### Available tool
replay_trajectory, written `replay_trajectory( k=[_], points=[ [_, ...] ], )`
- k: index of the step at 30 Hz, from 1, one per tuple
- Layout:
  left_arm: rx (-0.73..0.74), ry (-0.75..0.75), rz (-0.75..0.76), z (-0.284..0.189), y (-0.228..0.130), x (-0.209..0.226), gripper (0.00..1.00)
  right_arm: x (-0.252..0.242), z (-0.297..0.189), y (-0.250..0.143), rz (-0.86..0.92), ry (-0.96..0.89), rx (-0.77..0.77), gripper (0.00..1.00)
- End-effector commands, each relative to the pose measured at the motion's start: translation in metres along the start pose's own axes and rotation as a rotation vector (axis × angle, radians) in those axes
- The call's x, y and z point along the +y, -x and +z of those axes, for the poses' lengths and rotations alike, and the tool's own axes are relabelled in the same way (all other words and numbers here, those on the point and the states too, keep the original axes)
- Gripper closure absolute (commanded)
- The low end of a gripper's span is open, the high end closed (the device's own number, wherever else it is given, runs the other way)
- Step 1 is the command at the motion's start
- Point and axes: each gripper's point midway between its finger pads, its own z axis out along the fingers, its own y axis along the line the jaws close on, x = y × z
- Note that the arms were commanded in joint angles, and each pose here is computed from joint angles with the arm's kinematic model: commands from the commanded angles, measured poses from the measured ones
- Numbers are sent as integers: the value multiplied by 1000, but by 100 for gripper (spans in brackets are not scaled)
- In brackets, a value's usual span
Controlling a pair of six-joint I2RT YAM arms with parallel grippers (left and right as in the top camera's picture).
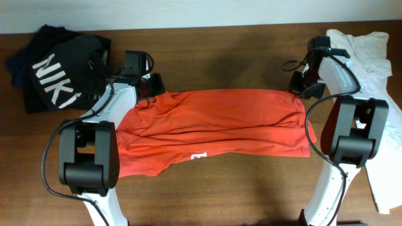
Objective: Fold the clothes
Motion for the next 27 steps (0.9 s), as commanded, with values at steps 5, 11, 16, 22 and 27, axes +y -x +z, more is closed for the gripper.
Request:
replay_trajectory(
  k=[5,11,16,22,27],
  points=[
    [7,-13,22,3,-1,-3,85,2,-3,3,5,-3,-5,96],
    [-9,12,49,2,3,1,99,2,-3,2,5,-4,-3,96],
    [-62,-8,56,-36,22,-11,99,0,-4,3,13,-5,-4,96],
    [10,26,48,-67,4,-5,100,-19,-36,1,116,-12,32,96],
    [-22,45,71,-56,12,-1,22,-11,-38,0,110,24,42,96]
  ],
)
